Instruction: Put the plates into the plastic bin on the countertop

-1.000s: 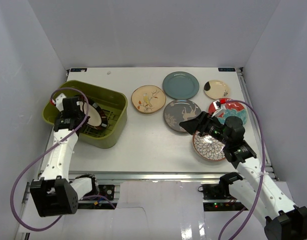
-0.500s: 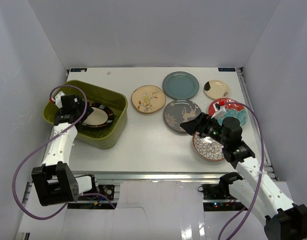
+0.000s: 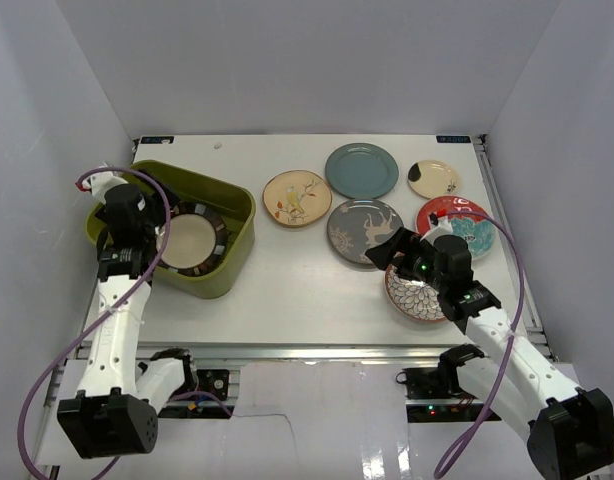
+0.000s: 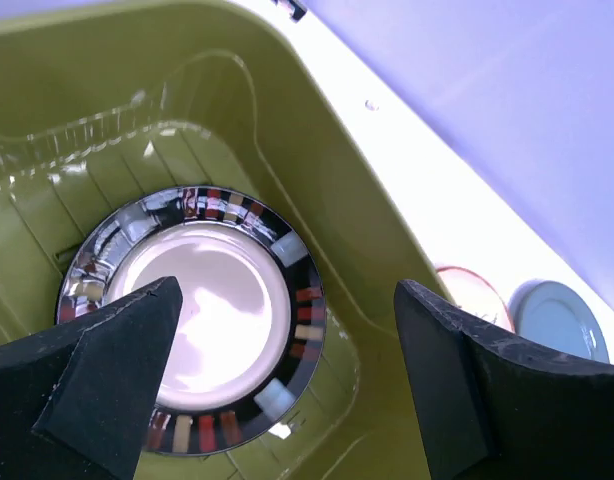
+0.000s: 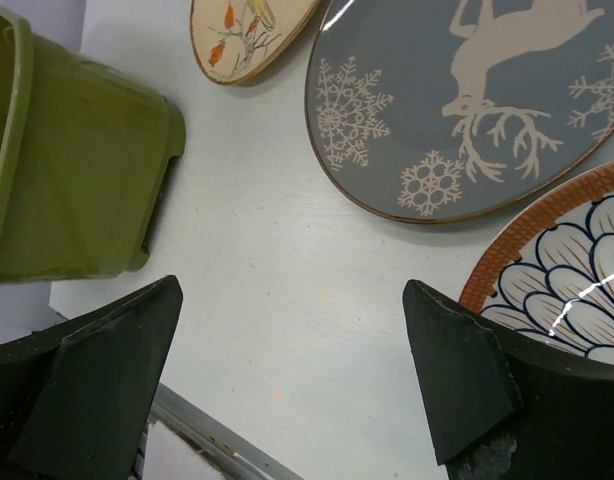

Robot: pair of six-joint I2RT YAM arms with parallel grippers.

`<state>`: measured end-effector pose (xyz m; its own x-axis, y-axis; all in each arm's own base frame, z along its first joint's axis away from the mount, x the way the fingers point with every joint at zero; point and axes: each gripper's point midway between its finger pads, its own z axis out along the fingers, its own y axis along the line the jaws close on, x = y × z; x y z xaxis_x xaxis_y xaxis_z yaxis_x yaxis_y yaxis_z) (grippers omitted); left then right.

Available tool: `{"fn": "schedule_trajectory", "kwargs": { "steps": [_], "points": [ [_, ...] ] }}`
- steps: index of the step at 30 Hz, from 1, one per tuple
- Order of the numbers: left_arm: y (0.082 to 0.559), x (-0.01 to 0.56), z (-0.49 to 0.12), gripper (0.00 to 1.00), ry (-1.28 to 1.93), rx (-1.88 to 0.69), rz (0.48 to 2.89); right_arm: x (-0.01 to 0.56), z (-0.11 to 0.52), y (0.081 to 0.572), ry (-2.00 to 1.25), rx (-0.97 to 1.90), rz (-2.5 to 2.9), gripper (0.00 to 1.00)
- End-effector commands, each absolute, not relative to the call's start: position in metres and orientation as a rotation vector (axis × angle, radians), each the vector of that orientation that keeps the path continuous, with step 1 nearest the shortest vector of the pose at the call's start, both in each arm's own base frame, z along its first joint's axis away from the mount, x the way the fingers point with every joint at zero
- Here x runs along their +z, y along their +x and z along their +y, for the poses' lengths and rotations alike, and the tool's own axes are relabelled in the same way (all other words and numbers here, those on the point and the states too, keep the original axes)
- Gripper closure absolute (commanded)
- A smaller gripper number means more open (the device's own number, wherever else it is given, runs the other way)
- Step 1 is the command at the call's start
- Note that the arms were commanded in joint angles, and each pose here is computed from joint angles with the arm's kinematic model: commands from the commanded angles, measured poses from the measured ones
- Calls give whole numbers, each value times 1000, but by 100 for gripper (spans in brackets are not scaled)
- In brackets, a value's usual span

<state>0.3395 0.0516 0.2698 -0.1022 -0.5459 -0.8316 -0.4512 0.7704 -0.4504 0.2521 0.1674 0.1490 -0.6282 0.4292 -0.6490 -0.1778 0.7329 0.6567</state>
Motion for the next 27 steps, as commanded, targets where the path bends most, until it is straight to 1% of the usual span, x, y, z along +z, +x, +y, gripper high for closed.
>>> {"fn": "schedule_trajectory", "kwargs": {
  "steps": [1, 2, 5, 8, 9, 10, 11, 13, 14, 15, 16, 17, 18, 19, 20, 22, 24, 27],
  "points": [
    [338, 282, 58, 2, -768, -38, 1672, 162, 160, 262, 203, 842, 2027, 2],
    [338, 288, 55, 2, -751, -52, 1654, 163, 159, 263, 204, 834, 2025, 4],
    [344, 307, 35, 2, -672, -145, 1627, 175, 159, 265, 191, 828, 1997, 7],
    [352, 333, -18, 2, -510, -346, 1650, 188, 156, 266, 176, 812, 1978, 5],
    [353, 342, -50, 2, -447, -444, 1669, 196, 156, 267, 171, 808, 1959, 4],
    [353, 344, -68, 2, -418, -493, 1683, 200, 154, 267, 171, 799, 1953, 3],
    [347, 347, -106, 3, -338, -584, 1710, 203, 152, 268, 173, 785, 1943, 1],
    [345, 345, -149, 3, -267, -662, 1754, 212, 149, 269, 161, 764, 1922, 0],
    [333, 343, -187, 3, -182, -736, 1788, 211, 145, 269, 170, 737, 1927, 0],
    [333, 328, -209, 3, -148, -763, 1841, 212, 143, 269, 165, 722, 1928, 0],
    [329, 321, -227, 3, -119, -799, 1872, 217, 136, 269, 184, 691, 1908, 4],
    [319, 313, -251, 3, -69, -852, 1903, 216, 129, 270, 206, 656, 1904, 6],
    [316, 301, -265, 3, -45, -883, 1934, 218, 125, 269, 215, 635, 1893, 6],
    [319, 271, -275, 3, -56, -867, 2004, 225, 120, 267, 226, 623, 1859, 6],
    [317, 262, -286, 3, -50, -888, 2009, 227, 111, 267, 258, 584, 1839, 7],
    [318, 228, -301, 4, -102, -937, 2065, 233, 98, 262, 286, 541, 1793, 7],
    [319, 210, -312, 6, -142, -985, 2094, 242, 91, 258, 291, 526, 1755, 8],
    [332, 171, -324, 7, -231, -967, 2138, 246, 89, 255, 292, 522, 1748, 8]
  ]
}}
